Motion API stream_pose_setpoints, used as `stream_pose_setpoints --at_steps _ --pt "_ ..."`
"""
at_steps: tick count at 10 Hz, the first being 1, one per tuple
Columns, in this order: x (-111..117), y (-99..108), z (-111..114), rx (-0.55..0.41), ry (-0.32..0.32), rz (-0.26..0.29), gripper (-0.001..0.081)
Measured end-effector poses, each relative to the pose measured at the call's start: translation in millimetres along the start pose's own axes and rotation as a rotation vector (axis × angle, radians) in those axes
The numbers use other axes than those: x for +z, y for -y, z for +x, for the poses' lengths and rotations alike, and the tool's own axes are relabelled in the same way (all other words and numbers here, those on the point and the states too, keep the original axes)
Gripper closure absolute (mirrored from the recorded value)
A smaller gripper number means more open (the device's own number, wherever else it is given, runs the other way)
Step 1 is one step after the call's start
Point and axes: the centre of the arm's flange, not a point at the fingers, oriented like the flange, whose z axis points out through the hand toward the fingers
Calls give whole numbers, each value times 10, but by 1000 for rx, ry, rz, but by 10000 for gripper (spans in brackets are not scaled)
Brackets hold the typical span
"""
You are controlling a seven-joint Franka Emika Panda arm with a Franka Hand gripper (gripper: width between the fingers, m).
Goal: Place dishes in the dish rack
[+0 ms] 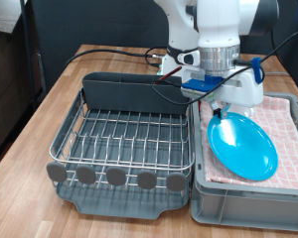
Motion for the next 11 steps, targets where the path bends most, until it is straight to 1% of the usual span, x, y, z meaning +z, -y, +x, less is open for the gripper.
stream_pose_setpoints --at_steps 2,4,6,8,9,10,11 --pt "-187 -28 10 -15 -28 -41 787" --pt "-350 -53 16 -39 -42 -68 787" --pt "-485 -57 12 -83 -73 -105 787" --pt "-685 12 5 -141 -136 -146 788" --pt "-816 69 2 -166 -178 -175 788" --pt "-964 132 -8 -199 -231 -213 788" --pt "-1121 199 -27 -233 -261 -255 788"
